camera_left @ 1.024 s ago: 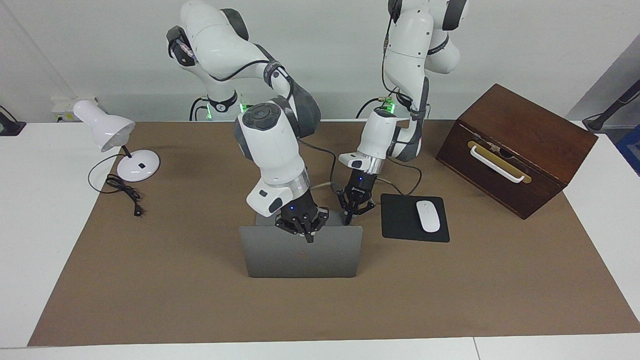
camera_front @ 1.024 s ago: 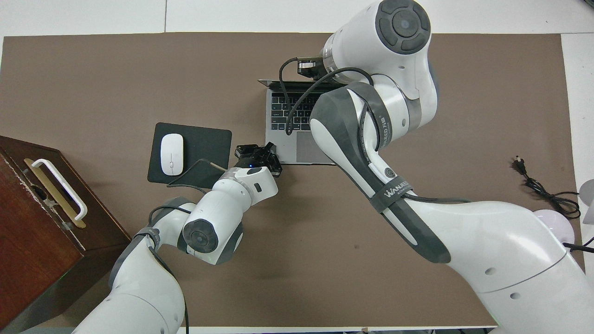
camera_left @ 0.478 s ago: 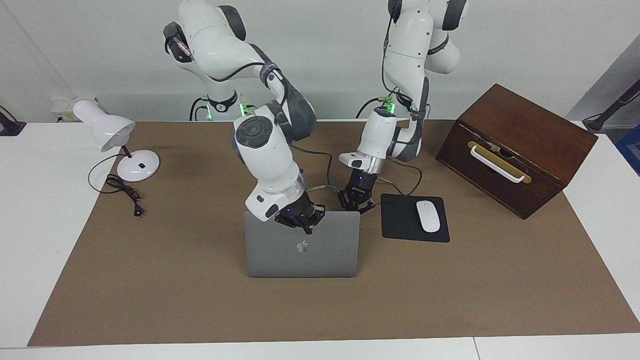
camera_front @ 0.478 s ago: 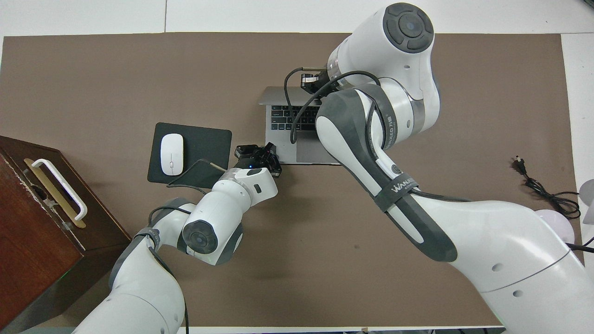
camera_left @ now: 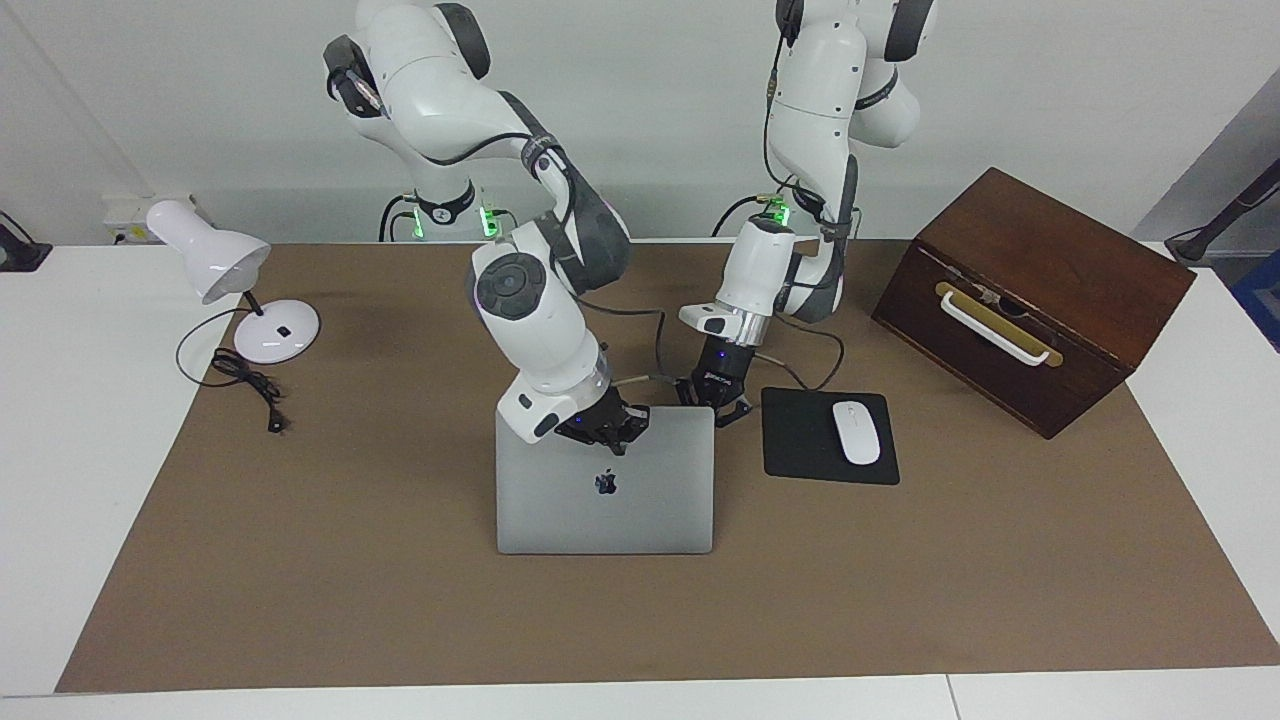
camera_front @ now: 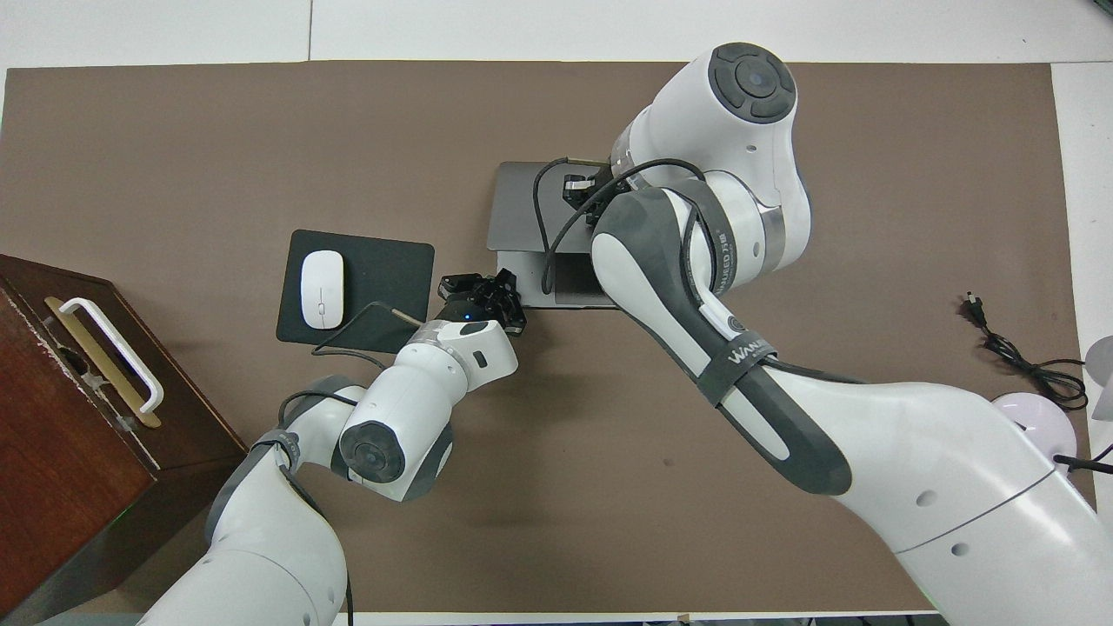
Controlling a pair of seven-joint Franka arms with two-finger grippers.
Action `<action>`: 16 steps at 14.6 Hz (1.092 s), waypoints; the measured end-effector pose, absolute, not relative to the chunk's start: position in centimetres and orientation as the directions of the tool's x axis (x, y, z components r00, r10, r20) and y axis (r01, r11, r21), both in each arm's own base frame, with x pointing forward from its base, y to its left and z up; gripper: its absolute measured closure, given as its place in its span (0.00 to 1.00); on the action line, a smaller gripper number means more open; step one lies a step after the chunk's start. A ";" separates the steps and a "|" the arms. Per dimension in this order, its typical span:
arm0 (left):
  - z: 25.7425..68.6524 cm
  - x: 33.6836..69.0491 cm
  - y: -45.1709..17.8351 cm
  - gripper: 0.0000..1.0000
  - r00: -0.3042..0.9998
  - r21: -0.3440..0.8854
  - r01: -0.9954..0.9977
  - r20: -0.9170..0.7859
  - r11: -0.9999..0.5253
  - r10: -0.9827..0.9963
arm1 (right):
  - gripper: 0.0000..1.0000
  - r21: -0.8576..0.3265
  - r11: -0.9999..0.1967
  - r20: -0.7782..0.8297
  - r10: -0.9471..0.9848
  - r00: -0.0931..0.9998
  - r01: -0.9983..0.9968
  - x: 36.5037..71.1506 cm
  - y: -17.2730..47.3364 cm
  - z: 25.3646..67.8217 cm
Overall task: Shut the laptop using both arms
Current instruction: 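Push the laptop lid down toward the keyboard with the right gripper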
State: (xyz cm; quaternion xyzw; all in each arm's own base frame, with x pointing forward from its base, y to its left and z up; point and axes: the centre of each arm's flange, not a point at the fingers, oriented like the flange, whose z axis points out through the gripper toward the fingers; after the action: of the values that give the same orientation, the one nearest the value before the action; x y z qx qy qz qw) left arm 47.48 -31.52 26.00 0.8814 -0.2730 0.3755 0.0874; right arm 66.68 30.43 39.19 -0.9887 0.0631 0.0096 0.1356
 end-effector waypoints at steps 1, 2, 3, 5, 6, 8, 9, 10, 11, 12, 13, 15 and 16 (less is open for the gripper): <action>26.0 47.4 -31.5 0.99 0.568 -0.051 -0.547 0.711 -0.836 -0.415 | 0.99 -0.262 -0.956 -0.045 -0.124 0.991 -0.132 66.5 30.4 38.7; 26.0 47.4 -31.5 0.99 0.567 -0.051 -0.547 0.712 -0.836 -0.415 | 0.99 -0.258 -0.957 -0.053 -0.126 0.991 -0.135 66.3 30.4 38.3; 26.0 47.4 -31.5 0.99 0.567 -0.051 -0.547 0.712 -0.836 -0.415 | 0.99 -0.254 -0.957 -0.060 -0.127 0.990 -0.138 66.2 30.4 37.9; 26.0 47.4 -31.5 0.99 0.567 -0.051 -0.547 0.712 -0.836 -0.415 | 0.99 -0.246 -0.958 -0.072 -0.130 0.989 -0.143 65.9 30.3 37.2; 26.0 47.4 -31.5 0.99 0.567 -0.051 -0.547 0.712 -0.836 -0.415 | 0.99 -0.243 -0.959 -0.077 -0.130 0.988 -0.145 65.7 30.3 36.7; 26.0 47.4 -31.5 0.99 0.567 -0.051 -0.547 0.712 -0.836 -0.415 | 0.99 -0.239 -0.959 -0.079 -0.134 0.988 -0.150 65.4 30.2 35.6; 26.0 47.4 -31.5 0.99 0.567 -0.051 -0.547 0.712 -0.836 -0.415 | 0.99 -0.239 -0.959 -0.077 -0.137 0.988 -0.151 65.2 30.2 35.1; 26.0 47.4 -31.5 0.99 0.567 -0.051 -0.547 0.712 -0.836 -0.415 | 0.99 -0.239 -0.959 -0.074 -0.139 0.987 -0.153 65.1 30.1 34.6; 26.0 47.4 -31.5 0.99 0.567 -0.052 -0.547 0.712 -0.836 -0.415 | 0.99 -0.239 -0.959 -0.072 -0.141 0.987 -0.154 65.0 30.1 34.4; 26.0 47.4 -31.5 0.99 0.567 -0.052 -0.547 0.712 -0.836 -0.415 | 0.99 -0.239 -0.959 -0.071 -0.142 0.987 -0.155 65.0 30.1 34.2; 26.0 47.4 -31.5 0.99 0.567 -0.052 -0.547 0.712 -0.836 -0.415 | 0.99 -0.239 -0.958 -0.069 -0.143 0.987 -0.155 64.9 30.1 34.2; 26.0 47.4 -31.5 0.99 0.567 -0.052 -0.547 0.712 -0.836 -0.415 | 0.99 -0.239 -0.958 -0.067 -0.143 0.987 -0.155 64.7 30.0 34.2; 26.0 47.4 -31.5 0.99 0.567 -0.052 -0.547 0.712 -0.836 -0.415 | 0.99 -0.239 -0.958 -0.067 -0.144 0.987 -0.155 64.7 30.0 34.1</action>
State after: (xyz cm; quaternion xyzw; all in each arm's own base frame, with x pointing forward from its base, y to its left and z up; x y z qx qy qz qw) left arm 47.39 -31.47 25.96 0.8807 -0.2731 0.3770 0.0875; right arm 64.71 30.01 34.14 -0.9893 0.0755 0.0243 0.1227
